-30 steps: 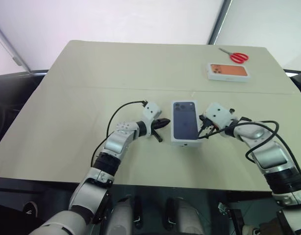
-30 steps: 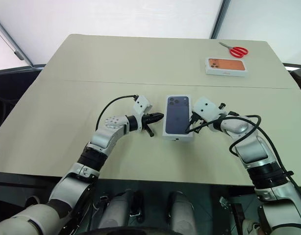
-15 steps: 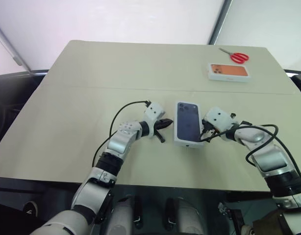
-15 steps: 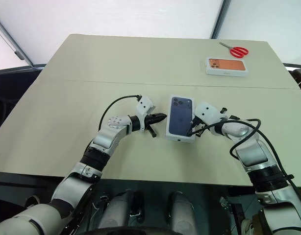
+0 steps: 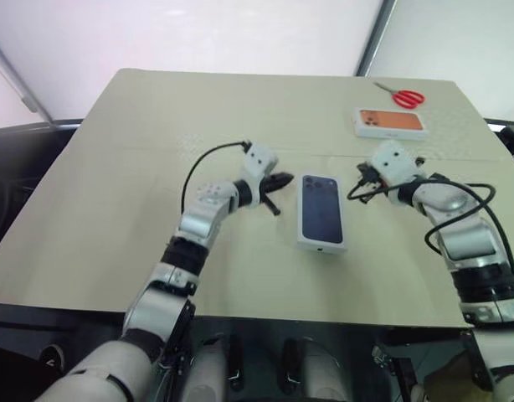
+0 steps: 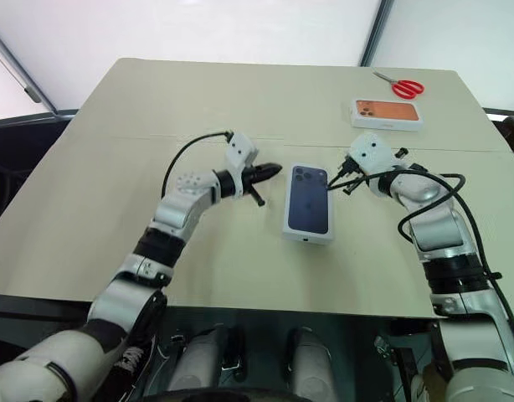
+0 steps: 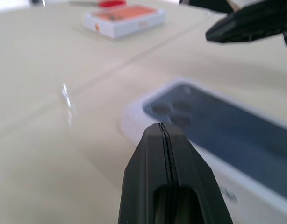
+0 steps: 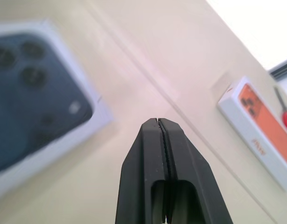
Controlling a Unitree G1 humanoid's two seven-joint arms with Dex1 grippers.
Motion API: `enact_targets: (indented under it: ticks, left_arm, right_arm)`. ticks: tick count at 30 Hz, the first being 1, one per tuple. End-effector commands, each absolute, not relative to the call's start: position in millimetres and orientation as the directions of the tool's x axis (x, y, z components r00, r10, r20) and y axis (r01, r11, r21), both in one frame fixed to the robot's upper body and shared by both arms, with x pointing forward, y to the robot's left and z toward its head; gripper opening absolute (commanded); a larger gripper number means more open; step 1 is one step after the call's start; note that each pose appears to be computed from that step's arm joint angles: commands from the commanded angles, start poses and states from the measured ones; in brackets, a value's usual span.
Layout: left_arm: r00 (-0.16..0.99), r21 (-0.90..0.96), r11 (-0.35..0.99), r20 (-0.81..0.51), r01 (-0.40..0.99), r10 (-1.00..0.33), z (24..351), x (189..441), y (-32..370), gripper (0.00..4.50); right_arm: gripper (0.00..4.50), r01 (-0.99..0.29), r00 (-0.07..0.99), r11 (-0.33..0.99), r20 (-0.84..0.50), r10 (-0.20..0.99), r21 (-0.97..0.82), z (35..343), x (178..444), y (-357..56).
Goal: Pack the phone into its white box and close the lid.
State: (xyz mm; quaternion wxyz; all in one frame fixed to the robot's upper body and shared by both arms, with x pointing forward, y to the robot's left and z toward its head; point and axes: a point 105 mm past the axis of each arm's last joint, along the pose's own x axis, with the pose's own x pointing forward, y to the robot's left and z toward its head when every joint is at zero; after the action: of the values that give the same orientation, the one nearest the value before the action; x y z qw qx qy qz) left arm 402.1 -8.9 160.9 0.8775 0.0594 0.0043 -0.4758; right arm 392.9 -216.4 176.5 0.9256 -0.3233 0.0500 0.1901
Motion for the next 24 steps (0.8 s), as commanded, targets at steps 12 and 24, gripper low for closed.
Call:
enact_targets:
  ticks: [12,24]
  left_arm:
    - [0.325,0.114,0.305,-0.261,0.946,-0.909,84,368,-21,0.00]
    - [0.205,0.082,0.191,-0.231,0.978,-0.951,87,327,5,0.00]
  right_arm:
    - [0.01,-0.700,0.709,0.613,-0.454,0.539,-0.366,100,340,-185]
    - [0.01,-0.831,0.551,0.492,-0.495,0.671,-0.258,107,306,-170]
